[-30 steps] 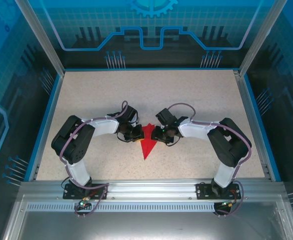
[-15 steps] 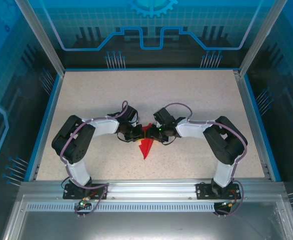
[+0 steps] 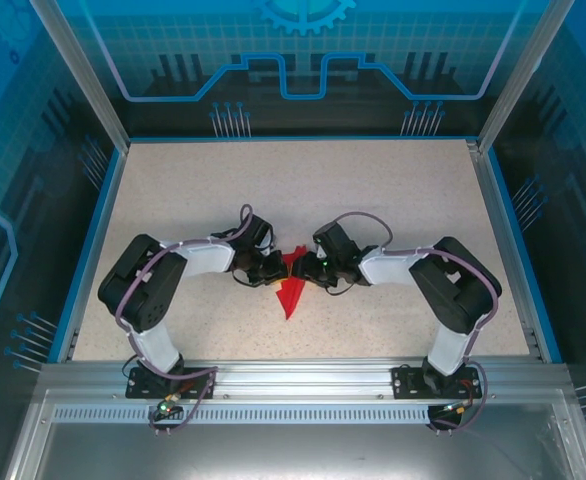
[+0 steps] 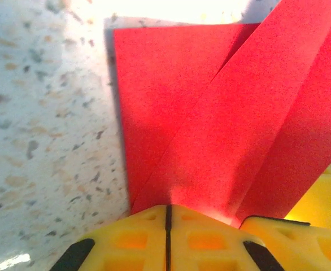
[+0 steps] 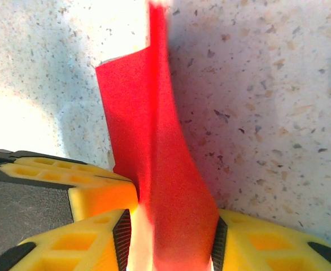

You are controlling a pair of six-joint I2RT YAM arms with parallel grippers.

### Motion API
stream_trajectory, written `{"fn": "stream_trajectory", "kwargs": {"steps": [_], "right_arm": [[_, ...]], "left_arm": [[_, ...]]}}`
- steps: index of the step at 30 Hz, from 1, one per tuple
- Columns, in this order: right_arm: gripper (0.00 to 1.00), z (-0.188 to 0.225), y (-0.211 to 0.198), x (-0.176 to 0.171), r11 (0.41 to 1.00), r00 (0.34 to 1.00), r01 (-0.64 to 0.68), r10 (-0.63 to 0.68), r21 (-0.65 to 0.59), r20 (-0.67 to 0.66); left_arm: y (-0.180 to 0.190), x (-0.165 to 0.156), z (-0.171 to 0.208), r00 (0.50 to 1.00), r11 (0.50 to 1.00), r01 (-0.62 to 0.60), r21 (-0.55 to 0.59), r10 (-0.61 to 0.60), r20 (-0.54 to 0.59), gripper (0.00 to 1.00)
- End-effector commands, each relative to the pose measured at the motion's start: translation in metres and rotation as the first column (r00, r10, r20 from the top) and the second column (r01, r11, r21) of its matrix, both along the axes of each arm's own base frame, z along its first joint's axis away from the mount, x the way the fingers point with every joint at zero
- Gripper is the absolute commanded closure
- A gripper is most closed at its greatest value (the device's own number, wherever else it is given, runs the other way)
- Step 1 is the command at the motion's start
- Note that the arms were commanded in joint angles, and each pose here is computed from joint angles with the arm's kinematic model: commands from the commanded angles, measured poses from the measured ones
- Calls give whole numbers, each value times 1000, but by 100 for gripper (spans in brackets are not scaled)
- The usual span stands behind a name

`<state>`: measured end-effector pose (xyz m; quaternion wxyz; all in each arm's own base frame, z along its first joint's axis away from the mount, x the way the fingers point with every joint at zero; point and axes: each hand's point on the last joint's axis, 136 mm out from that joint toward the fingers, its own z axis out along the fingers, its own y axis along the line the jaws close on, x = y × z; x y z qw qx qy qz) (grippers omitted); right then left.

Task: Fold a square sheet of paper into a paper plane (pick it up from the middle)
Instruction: Turn over the paper at the center of the table.

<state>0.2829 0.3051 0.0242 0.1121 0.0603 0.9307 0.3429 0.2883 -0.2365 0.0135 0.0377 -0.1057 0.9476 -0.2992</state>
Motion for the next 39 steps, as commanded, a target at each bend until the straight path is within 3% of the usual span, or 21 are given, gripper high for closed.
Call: {"fn": "stream_trajectory", "kwargs": {"steps": [1,15,39], "right_arm": [[56,7,2,-5,998,1000,-11,10,56,13],[55,8,-10,-11,997,1000,16,-17,77,22],[52,28,0,-8,965,996,56,-72,256,54]], "left_arm": [[15,-6,-4,999,998,-49,47,49,-20,90],[21,-3,2,997,994,-79,71,79,2,89],[21,-4,3,997,995,-74,70,75,-2,89]]}}
